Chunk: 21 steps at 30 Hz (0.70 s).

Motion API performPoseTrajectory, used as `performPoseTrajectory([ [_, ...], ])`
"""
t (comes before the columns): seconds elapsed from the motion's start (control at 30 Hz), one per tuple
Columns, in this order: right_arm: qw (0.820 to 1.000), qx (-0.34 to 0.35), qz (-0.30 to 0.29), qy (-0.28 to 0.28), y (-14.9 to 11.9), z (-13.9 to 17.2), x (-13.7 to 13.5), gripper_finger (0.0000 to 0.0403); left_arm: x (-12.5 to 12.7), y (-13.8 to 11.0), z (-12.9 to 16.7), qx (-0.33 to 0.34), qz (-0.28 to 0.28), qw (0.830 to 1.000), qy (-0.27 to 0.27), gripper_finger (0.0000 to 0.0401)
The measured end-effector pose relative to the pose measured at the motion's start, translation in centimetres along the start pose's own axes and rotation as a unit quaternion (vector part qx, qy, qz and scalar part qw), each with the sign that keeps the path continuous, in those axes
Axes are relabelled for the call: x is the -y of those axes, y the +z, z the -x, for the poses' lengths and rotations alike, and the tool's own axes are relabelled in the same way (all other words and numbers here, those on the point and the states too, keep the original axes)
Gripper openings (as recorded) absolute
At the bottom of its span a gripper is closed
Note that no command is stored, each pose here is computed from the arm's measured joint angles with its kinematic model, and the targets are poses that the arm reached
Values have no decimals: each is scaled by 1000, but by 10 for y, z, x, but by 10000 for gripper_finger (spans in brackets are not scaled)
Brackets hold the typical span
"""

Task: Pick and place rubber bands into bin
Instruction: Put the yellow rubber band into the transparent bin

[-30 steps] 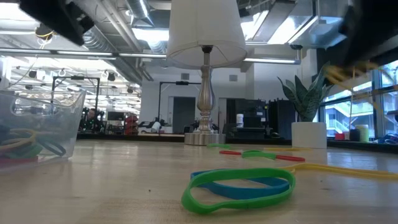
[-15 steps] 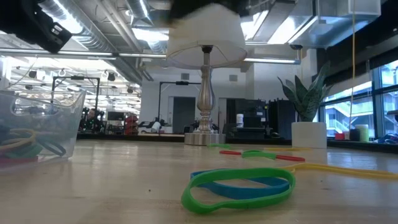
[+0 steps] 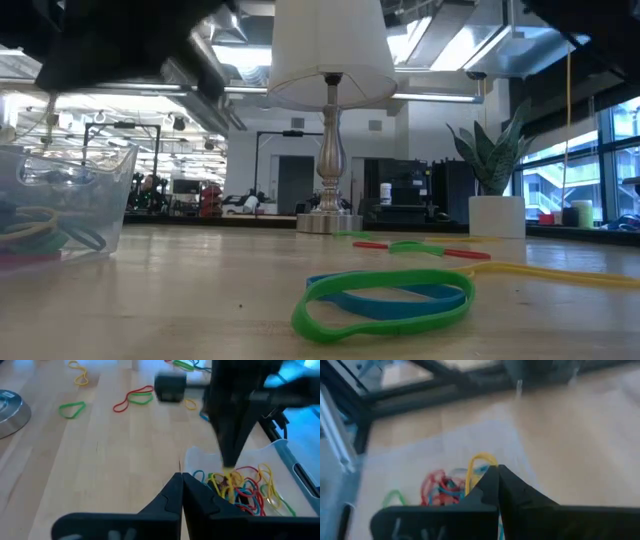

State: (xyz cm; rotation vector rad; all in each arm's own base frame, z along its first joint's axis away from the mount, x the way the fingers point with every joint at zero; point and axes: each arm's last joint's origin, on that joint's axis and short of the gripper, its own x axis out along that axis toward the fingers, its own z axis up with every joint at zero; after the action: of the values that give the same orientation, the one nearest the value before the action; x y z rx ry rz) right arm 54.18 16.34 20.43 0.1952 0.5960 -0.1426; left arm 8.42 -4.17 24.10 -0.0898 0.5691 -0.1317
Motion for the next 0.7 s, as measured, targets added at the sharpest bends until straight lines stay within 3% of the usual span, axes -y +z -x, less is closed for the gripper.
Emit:
performPoseTrajectory([
  [0.2,1000,-25,-10,-1,-23,-22,2,6,0,0,0,0,0,1000,0,1],
  [0.7,1000,-25,-6,-3,-15,-13,2,103,0,0,0,-1,0,1000,1,2],
])
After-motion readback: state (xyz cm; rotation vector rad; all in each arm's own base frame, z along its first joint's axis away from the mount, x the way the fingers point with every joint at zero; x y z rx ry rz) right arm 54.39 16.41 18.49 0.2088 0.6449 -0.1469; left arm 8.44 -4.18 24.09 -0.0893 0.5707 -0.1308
